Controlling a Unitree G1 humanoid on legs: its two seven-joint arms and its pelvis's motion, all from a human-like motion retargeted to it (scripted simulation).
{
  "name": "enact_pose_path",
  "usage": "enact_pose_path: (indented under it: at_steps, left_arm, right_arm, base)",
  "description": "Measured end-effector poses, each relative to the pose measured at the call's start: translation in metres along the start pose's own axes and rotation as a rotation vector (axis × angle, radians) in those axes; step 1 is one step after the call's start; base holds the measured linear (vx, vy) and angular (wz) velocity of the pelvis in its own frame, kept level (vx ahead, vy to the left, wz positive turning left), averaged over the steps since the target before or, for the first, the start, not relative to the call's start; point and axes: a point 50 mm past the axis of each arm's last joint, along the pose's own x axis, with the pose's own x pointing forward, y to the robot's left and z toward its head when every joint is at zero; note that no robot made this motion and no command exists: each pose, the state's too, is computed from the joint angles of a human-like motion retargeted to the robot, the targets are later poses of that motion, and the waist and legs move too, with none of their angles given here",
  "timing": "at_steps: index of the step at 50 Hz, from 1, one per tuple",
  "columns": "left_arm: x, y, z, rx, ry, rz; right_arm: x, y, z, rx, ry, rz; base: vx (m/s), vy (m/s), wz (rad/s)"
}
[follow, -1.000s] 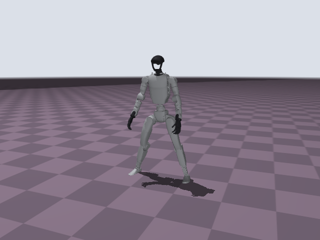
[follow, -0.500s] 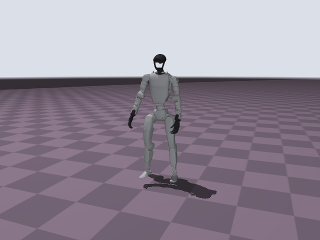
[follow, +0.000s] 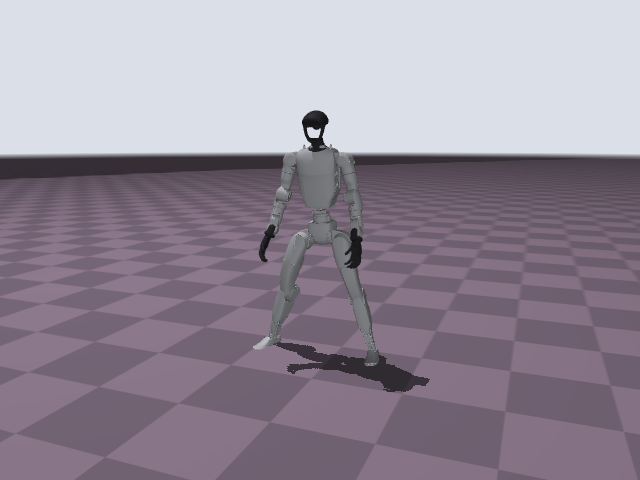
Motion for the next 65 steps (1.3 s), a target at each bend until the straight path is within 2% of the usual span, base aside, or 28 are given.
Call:
enact_pose_path:
  at_steps: [10, 15, 22, 24, 37, 45, 50, 60, 65]
  left_arm:
    - [-0.008, -0.038, -0.021, -0.007, 0.124, -0.14]
    - [-0.002, -0.043, -0.006, 0.049, 0.085, -0.164]
    - [0.001, -0.038, 0.007, 0.131, 0.017, -0.202]
    - [0.002, -0.036, 0.007, 0.039, 0.044, -0.228]
    - [0.005, -0.014, 0.004, 0.225, 0.11, -0.193]
    - [0.013, -0.015, 0.039, 0.12, -0.052, -0.108]
    - [0.012, -0.01, 0.037, 0.119, -0.067, -0.094]
    - [0.006, 0.018, 0.011, 0.163, 0.025, 0.005]
    - [0.003, 0.01, -0.004, 0.16, 0.107, -0.034]
  right_arm:
    - [0.003, 0.001, 0.008, 0.09, 0.004, 0.076]
    - [0.003, -0.013, 0.004, 0.132, 0.037, -0.003]
    - [-0.001, -0.013, -0.01, 0.139, 0.029, 0.031]
    - [-0.002, -0.011, -0.018, 0.053, 0.079, 0.047]
    - [-0.005, 0.004, -0.018, 0.13, 0.053, 0.048]
    - [-0.008, -0.006, -0.037, 0.109, 0.141, 0.007]
    - [-0.011, 0.002, -0.043, 0.091, 0.17, 0.022]
    - [-0.005, 0.013, -0.016, -0.084, 0.052, 0.084]
    - [0.0, -0.001, 0.0, -0.125, -0.013, 0.105]
  base:
    - [0.04, -0.48, -0.16]
    - [0.03, -0.28, -0.09]
    - [0.07, -0.16, -0.19]
    - [0.07, -0.13, 0.04]
    - [0.05, -0.09, 0.14]
    - [0.08, -0.2, 0.26]
    - [0.08, -0.35, 0.02]
    - [0.03, -0.52, -0.21]
    - [0.0, -0.48, 0.15]
